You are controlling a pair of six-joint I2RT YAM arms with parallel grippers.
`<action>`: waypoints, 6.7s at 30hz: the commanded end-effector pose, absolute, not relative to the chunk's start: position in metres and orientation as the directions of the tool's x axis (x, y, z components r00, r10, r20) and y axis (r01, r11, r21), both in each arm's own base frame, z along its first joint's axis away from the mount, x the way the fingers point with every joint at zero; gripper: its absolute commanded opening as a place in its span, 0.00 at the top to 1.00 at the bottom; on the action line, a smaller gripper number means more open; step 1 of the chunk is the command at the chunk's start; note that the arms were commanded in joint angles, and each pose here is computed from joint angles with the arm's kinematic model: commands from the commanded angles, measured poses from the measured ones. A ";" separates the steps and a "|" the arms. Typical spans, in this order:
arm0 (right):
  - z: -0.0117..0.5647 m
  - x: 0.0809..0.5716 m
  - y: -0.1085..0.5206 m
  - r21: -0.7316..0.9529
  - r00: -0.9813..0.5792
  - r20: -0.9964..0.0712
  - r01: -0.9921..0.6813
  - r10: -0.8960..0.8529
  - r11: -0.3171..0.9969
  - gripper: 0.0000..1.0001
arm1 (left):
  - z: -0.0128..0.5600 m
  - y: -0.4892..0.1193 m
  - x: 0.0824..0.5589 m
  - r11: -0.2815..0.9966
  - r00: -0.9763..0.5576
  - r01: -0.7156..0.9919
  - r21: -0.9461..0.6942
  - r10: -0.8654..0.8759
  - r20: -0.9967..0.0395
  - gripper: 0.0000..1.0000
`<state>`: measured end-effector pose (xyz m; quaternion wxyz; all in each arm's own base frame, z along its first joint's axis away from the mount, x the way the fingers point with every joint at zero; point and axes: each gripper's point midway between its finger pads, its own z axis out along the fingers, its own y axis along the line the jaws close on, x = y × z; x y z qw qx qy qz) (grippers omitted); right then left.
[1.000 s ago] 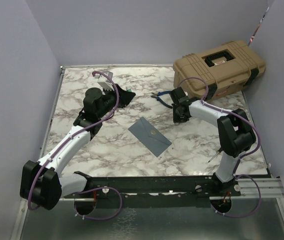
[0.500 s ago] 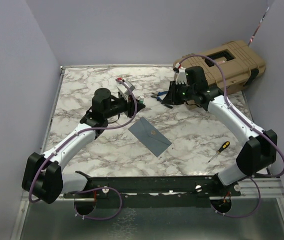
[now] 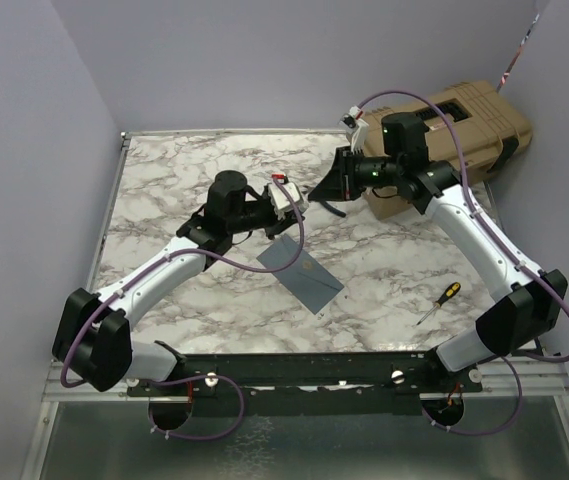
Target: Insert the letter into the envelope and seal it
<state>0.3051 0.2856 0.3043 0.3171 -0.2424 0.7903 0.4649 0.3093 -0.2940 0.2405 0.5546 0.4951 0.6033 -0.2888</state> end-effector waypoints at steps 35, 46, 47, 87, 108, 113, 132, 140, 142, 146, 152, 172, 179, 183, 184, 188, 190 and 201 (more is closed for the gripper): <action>0.270 0.309 0.285 0.658 -0.799 -0.595 -0.548 -0.091 0.517 0.99 | 0.250 -0.306 0.307 0.324 0.174 0.904 0.278 0.315 -0.933 1.00; 0.268 0.309 0.289 0.673 -0.806 -0.584 -0.546 -0.094 0.498 0.99 | 0.254 -0.310 0.307 0.313 0.183 0.907 0.280 0.307 -0.934 1.00; 0.269 0.309 0.290 0.674 -0.804 -0.587 -0.550 -0.093 0.494 0.99 | 0.254 -0.311 0.308 0.313 0.184 0.907 0.282 0.307 -0.934 1.00; 0.221 0.305 0.291 0.518 -0.812 -0.527 -0.541 -0.251 0.663 0.99 | 0.245 -0.331 0.319 0.222 0.223 0.918 0.329 0.398 -0.890 1.00; 0.184 0.273 0.303 0.657 -0.930 -0.287 -0.366 -0.231 0.659 1.00 | 0.343 -0.383 0.296 0.175 0.615 0.742 0.647 0.207 -0.761 1.00; 0.184 0.268 0.309 0.697 -0.945 -0.239 -0.327 -0.223 0.638 1.00 | 0.363 -0.396 0.283 0.163 0.641 0.741 0.651 0.112 -0.759 1.00; 0.126 0.264 0.299 0.549 -0.950 -0.184 -0.313 -0.254 0.774 1.00 | 0.414 -0.409 0.243 0.130 0.692 0.721 0.681 -0.077 -0.718 1.00; 0.183 0.304 0.293 0.538 -0.933 -0.334 -0.303 -0.131 0.786 1.00 | 0.330 -0.385 0.260 0.194 0.557 0.796 0.573 0.134 -0.820 1.00; 0.205 0.321 0.282 0.530 -0.917 -0.393 -0.290 -0.072 0.797 1.00 | 0.309 -0.373 0.261 0.226 0.503 0.815 0.533 0.180 -0.845 1.00; 0.255 0.351 0.258 0.561 -0.861 -0.504 -0.268 0.067 0.783 0.95 | 0.282 -0.347 0.262 0.314 0.348 0.866 0.389 0.180 -0.920 1.00; 0.322 0.362 0.248 0.594 -0.770 -0.619 -0.334 0.152 0.732 0.36 | 0.268 -0.327 0.258 0.381 0.170 0.908 0.175 0.048 -0.984 1.00; 0.292 0.346 0.185 0.534 -0.627 -0.693 -0.114 0.356 0.838 0.28 | 0.217 -0.322 0.335 0.643 -0.523 0.348 -0.682 -0.471 -0.710 0.83; 0.267 0.325 0.175 0.517 -0.661 -0.668 -0.082 0.342 0.852 0.28 | 0.137 -0.332 0.373 0.725 -0.628 -0.009 -0.688 -0.540 -0.561 0.83; 0.259 0.314 0.169 0.503 -0.669 -0.665 -0.074 0.331 0.861 0.28 | 0.093 -0.336 0.386 0.736 -0.638 -0.164 -0.657 -0.587 -0.499 0.83; 0.260 0.312 0.167 0.502 -0.665 -0.669 -0.073 0.333 0.862 0.28 | 0.084 -0.338 0.388 0.738 -0.639 -0.184 -0.649 -0.591 -0.492 0.83; 0.258 0.302 0.163 0.503 -0.659 -0.673 -0.076 0.335 0.861 0.28 | 0.063 -0.350 0.401 0.768 -0.654 -0.211 -0.605 -0.571 -0.497 0.80; 0.257 0.297 0.164 0.508 -0.671 -0.665 -0.083 0.329 0.857 0.28 | 0.053 -0.351 0.407 0.793 -0.657 -0.226 -0.566 -0.553 -0.512 0.80; 0.253 0.280 0.162 0.458 -0.745 -0.624 -0.107 0.234 0.882 0.16 | 0.060 -0.345 0.419 0.860 -0.664 -0.187 -0.474 -0.467 -0.584 0.42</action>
